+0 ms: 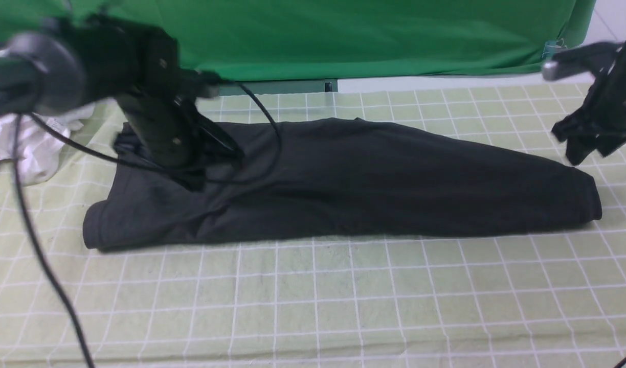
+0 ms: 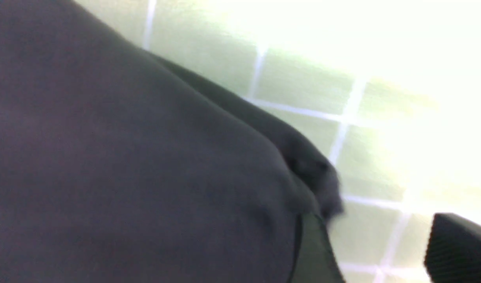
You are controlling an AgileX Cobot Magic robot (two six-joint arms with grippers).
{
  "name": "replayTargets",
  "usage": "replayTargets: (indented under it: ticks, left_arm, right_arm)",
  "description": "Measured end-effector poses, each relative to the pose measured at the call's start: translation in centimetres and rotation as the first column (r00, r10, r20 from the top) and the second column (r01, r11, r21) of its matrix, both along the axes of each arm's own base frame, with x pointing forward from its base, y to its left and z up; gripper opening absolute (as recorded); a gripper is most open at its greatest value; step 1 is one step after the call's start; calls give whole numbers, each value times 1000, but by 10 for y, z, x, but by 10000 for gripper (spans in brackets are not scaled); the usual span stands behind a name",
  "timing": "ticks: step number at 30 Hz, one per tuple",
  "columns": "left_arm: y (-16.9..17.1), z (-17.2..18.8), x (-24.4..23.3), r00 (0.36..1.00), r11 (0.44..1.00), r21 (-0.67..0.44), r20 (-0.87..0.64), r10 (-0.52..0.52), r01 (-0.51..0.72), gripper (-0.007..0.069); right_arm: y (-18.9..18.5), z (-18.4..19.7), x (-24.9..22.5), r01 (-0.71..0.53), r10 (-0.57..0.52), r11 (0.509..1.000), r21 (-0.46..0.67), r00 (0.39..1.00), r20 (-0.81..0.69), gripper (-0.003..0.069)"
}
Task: Fold a long-sleeved shirt over a green coffee tablecloth.
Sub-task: 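Pull the folded dark garment lengthwise by its ends to straighten it flat on the table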
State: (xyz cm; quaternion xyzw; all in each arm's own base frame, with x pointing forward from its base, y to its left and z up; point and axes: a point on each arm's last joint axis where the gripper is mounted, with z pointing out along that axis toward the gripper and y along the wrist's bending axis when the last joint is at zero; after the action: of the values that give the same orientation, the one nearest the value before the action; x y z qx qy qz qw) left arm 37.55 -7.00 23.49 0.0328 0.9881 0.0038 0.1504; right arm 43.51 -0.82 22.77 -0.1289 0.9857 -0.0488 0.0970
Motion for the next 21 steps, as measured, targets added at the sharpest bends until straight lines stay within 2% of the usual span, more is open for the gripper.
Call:
replayTargets:
  ticks: [4,7,12,15,18,20,21]
  left_arm:
    - [27,21,-7,996,996,-1,13,92,-92,11]
    - [56,24,-11,983,983,1,-31,183,-183,12]
    - [66,21,-14,983,985,16,-65,170,-170,46]
    - [65,19,-14,985,988,6,-77,155,-155,102]
    - [64,13,-13,986,991,3,-105,132,-133,222]
    - [64,5,-11,983,992,5,-131,126,-126,329]
    - [64,3,-10,983,992,9,-137,126,-126,356]
  right_arm:
    - [0,33,-13,11,-11,1000,5,999,35,316]
    - [2,60,-28,16,-18,999,33,998,53,200]
    - [9,71,-37,-20,15,995,99,999,46,69]
    - [13,66,-40,-39,36,989,143,999,26,23]
    - [15,53,-45,-46,51,986,158,998,-24,-1]
    - [15,44,-49,-43,53,986,161,997,-59,-3]
    - [15,42,-50,-42,53,986,162,996,-70,-2]
